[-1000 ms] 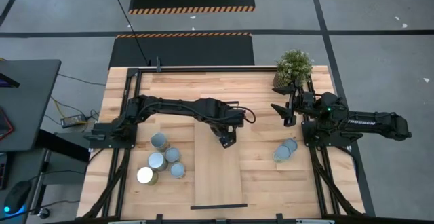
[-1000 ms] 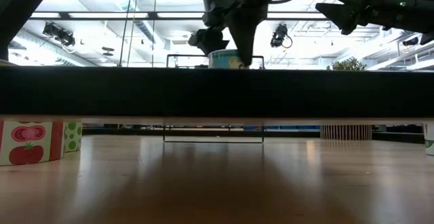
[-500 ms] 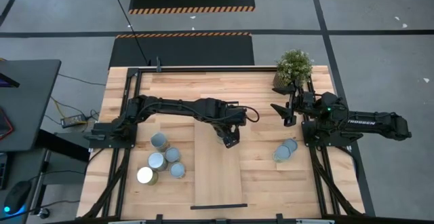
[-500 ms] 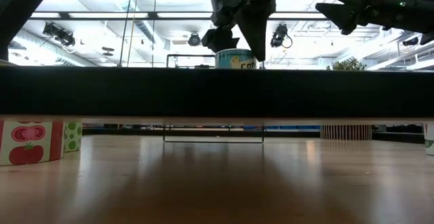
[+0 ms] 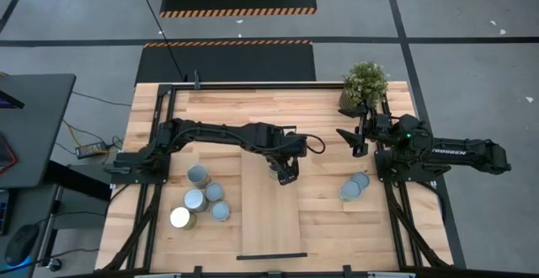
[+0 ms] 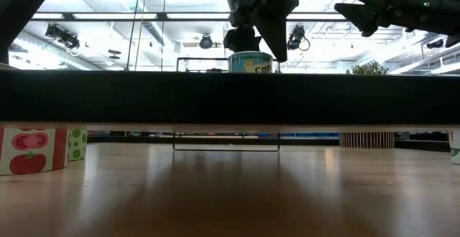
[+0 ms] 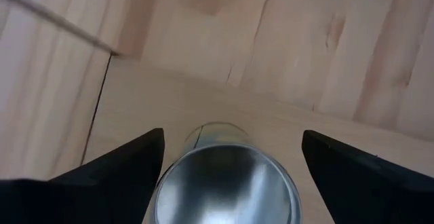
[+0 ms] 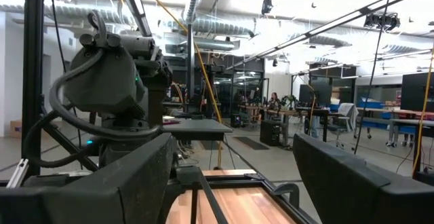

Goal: Pick and place cans onto a shelf
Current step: Put the large canned carrots on the shelf

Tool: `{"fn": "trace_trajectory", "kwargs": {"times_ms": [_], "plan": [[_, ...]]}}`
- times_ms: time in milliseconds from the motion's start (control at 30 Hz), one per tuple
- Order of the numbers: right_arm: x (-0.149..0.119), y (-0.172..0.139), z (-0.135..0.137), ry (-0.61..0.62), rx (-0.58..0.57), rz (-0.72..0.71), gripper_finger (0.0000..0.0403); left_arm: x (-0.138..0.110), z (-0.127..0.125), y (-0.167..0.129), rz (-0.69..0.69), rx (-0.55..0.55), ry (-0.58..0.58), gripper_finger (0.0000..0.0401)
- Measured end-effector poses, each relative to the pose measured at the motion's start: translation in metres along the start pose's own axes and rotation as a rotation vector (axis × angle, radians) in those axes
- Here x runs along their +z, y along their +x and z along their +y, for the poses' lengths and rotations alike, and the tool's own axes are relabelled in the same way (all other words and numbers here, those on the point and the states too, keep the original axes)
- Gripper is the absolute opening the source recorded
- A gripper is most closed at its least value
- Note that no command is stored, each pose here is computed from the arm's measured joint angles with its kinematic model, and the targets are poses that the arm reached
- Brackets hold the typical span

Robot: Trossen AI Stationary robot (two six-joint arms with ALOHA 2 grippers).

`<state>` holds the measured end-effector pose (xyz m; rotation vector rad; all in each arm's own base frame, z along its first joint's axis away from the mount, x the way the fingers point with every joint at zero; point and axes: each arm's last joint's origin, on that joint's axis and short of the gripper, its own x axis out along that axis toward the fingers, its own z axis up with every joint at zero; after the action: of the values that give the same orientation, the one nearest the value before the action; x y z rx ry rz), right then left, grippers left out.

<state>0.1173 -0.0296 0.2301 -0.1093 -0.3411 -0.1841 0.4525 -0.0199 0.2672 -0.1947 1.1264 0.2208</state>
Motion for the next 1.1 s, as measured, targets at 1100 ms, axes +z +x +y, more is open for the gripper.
{"fn": "trace_trajectory", "kwargs": {"times_ms": [1100], "plan": [[0.000, 0.000, 0.000, 0.000, 0.000, 0.000, 0.0313, 0.017, -0.003, -0.008, -0.210, 0.075, 0.214, 0.0394]]}}
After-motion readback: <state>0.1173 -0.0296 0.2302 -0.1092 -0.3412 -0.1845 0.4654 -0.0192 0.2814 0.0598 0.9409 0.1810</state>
